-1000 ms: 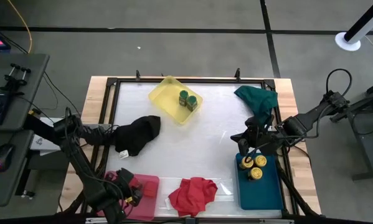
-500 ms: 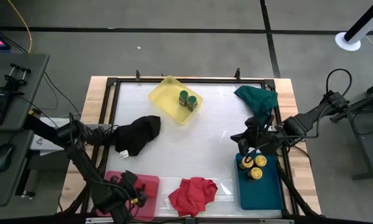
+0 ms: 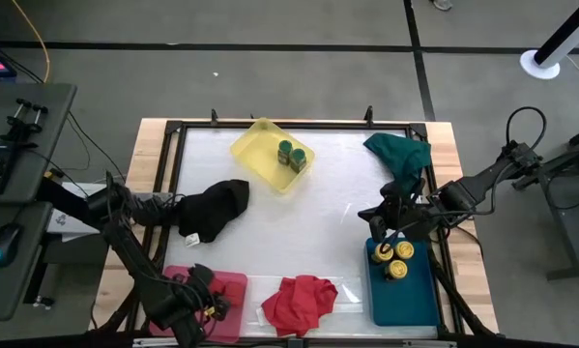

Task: Sort spices by type
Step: Put the red seasoning can into the red bin

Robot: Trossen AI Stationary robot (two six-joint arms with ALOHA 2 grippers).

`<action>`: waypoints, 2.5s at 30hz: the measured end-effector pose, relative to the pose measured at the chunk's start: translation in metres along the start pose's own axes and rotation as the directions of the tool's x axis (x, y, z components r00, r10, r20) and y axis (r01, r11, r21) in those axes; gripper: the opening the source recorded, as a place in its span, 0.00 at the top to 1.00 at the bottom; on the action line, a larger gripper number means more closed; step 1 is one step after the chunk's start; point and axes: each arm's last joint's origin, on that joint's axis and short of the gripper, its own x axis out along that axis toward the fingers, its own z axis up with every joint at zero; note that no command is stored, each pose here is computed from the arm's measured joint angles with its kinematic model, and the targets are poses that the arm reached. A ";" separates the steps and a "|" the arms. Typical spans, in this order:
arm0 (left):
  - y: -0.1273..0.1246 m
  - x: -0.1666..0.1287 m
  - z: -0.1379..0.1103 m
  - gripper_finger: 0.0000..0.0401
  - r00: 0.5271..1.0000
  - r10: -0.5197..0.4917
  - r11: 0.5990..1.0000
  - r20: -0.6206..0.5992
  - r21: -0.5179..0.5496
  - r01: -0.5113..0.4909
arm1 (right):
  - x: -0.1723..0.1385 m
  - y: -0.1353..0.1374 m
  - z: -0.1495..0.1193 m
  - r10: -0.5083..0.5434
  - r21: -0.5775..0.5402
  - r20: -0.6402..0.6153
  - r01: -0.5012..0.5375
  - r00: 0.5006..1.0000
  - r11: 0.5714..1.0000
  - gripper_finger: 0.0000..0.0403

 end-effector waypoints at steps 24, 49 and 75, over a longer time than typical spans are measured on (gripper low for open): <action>0.010 -0.014 0.013 0.42 0.998 -0.070 0.995 -0.005 -0.065 0.069 | 0.000 -0.001 0.000 -0.008 -0.007 -0.003 0.008 1.000 1.000 1.00; 0.008 -0.006 0.008 0.38 0.991 -0.128 0.988 -0.037 0.082 0.131 | 0.000 -0.002 -0.001 -0.019 -0.013 -0.011 0.019 1.000 1.000 1.00; 0.036 -0.039 0.006 0.28 0.991 -0.127 0.941 -0.041 0.310 0.133 | 0.000 -0.002 -0.002 -0.013 -0.013 -0.033 0.012 0.999 1.000 1.00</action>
